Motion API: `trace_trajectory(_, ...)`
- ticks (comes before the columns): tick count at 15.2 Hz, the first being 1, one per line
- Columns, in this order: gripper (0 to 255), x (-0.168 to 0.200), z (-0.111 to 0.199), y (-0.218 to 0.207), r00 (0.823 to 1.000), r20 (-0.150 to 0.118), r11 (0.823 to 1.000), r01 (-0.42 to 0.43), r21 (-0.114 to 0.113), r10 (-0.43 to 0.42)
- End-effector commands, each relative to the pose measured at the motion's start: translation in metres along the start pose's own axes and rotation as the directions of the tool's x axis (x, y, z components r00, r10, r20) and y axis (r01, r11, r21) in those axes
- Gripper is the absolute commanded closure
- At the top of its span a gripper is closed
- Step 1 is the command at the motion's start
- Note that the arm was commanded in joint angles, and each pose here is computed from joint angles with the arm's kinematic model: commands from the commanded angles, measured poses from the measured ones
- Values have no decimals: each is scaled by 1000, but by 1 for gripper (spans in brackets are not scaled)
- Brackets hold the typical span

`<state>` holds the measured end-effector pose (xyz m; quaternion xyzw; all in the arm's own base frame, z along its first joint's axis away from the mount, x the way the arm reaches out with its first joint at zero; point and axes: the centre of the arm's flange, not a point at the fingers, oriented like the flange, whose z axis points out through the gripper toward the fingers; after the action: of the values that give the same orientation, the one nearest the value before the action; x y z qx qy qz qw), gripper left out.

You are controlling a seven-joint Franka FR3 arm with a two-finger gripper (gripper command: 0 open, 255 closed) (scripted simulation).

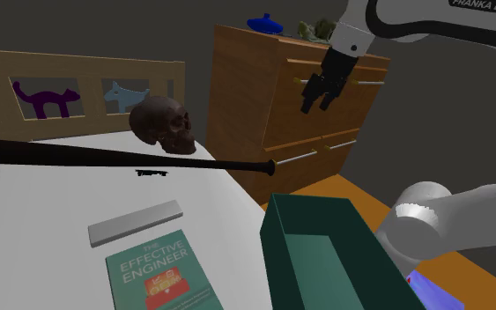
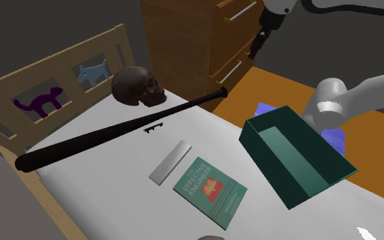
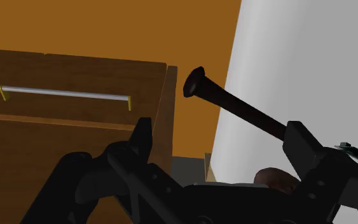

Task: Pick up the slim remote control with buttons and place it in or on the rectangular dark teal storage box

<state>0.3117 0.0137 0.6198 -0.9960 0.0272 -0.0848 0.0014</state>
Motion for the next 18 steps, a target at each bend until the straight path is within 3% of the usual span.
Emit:
trace_trajectory(1,0,0,0,0,1000,0,1000,0,0,0)
trace_trajectory(5,0,34,27,-31,992,12,992,123,9,-123)
trace_trajectory(9,0,64,53,-66,970,23,970,243,20,-244)
trace_trajectory(13,0,89,80,-105,932,33,932,360,31,-361)
trace_trajectory(18,0,113,113,-158,865,42,866,498,48,-500)
